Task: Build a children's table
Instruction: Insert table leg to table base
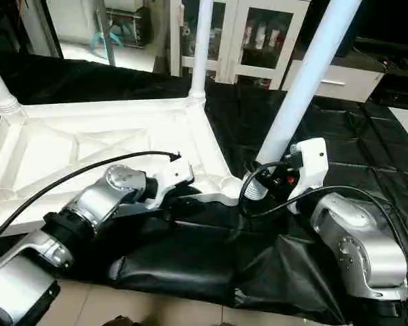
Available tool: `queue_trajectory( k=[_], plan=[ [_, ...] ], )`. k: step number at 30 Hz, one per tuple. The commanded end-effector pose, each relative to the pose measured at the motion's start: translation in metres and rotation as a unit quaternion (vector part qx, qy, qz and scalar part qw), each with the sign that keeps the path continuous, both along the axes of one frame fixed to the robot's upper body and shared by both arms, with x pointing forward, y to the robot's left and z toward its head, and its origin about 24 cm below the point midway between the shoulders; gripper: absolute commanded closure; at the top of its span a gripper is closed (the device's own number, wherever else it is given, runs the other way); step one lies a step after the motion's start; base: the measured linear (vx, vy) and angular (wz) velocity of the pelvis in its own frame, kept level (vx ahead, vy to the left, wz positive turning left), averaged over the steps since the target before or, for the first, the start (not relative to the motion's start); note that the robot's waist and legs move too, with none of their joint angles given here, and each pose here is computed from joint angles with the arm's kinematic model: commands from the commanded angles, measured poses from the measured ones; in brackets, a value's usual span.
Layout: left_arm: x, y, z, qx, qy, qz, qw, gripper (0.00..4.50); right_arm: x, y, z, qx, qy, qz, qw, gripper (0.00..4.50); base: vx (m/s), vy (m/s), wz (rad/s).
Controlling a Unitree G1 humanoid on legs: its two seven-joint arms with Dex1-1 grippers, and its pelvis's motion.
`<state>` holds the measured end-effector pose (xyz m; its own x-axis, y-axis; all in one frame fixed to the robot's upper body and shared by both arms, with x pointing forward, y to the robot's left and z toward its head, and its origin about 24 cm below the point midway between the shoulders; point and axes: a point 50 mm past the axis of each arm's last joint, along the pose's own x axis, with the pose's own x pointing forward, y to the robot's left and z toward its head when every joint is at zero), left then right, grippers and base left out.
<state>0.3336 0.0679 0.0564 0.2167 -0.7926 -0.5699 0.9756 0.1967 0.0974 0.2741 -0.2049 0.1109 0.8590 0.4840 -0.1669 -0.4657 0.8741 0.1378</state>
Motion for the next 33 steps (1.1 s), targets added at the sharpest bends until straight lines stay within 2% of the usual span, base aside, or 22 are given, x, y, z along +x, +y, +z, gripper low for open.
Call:
queue_trajectory(
  k=[1, 5, 7, 11, 12, 14, 15, 16, 18, 21, 24, 28, 33],
  plan=[
    [-0.004, 0.004, -0.008, 0.03, 0.017, -0.018, 0.999, 3.61, 0.003, -0.003, 0.011, 0.0, -0.023, 0.004, 1.0, 2.63, 0.0, 0.0, 0.0],
    [-0.007, 0.007, -0.008, 0.038, 0.015, -0.033, 0.999, 3.94, 0.003, 0.001, 0.013, 0.007, -0.022, 0.025, 0.999, 2.63, 0.0, 0.0, 0.0],
    [-0.011, 0.012, -0.009, 0.048, 0.006, -0.055, 0.997, 4.11, 0.001, 0.007, 0.012, 0.03, -0.013, 0.062, 0.998, 2.63, 0.0, 0.0, 0.0],
    [-0.023, 0.024, -0.012, 0.05, 0.004, -0.093, 0.994, 4.43, -0.001, 0.014, 0.009, 0.047, -0.002, 0.085, 0.995, 2.63, 0.0, 0.0, 0.0],
    [-0.031, 0.03, -0.012, 0.046, 0.003, -0.106, 0.993, 4.43, -0.003, 0.017, 0.007, 0.068, 0.003, 0.089, 0.994, 2.63, 0.0, 0.0, 0.0],
    [-0.035, 0.032, -0.011, 0.044, 0.002, -0.107, 0.993, 4.49, -0.005, 0.019, 0.006, 0.077, 0.007, 0.093, 0.993, 2.63, 0.0, 0.0, 0.0],
    [-0.042, 0.035, -0.011, 0.039, 0.002, -0.109, 0.993, 4.49, -0.012, 0.023, 0.002, 0.083, 0.02, 0.121, 0.989, 2.63, 0.0, 0.0, 0.0],
    [-0.052, 0.039, -0.012, 0.04, 0.004, -0.11, 0.993, 4.49, -0.028, 0.034, -0.004, 0.081, 0.043, 0.2, 0.975, 2.63, 0.0, 0.0, 0.0],
    [-0.053, 0.04, -0.012, 0.042, 0.003, -0.11, 0.993, 4.49, -0.03, 0.036, -0.006, 0.079, 0.048, 0.212, 0.973, 2.63, 0.0, 0.0, 0.0],
    [-0.052, 0.041, -0.012, 0.041, -0.008, -0.098, 0.994, 4.49, -0.021, 0.039, -0.013, 0.063, 0.056, 0.204, 0.975, 2.63, 0.0, 0.0, 0.0],
    [-0.051, 0.04, -0.012, 0.035, -0.024, -0.084, 0.996, 4.49, -0.017, 0.043, -0.013, 0.05, 0.056, 0.214, 0.974, 2.63, 0.0, 0.0, 0.0],
    [-0.053, 0.037, -0.009, 0.02, -0.019, -0.072, 0.997, 4.49, -0.013, 0.042, -0.013, 0.04, 0.05, 0.21, 0.976, 2.63, 0.0, 0.0, 0.0],
    [-0.05, 0.036, -0.008, 0.036, -0.026, -0.08, 0.996, 4.49, -0.009, 0.041, -0.015, 0.014, 0.046, 0.208, 0.977, 2.63, 0.0, 0.0, 0.0]
  ],
)
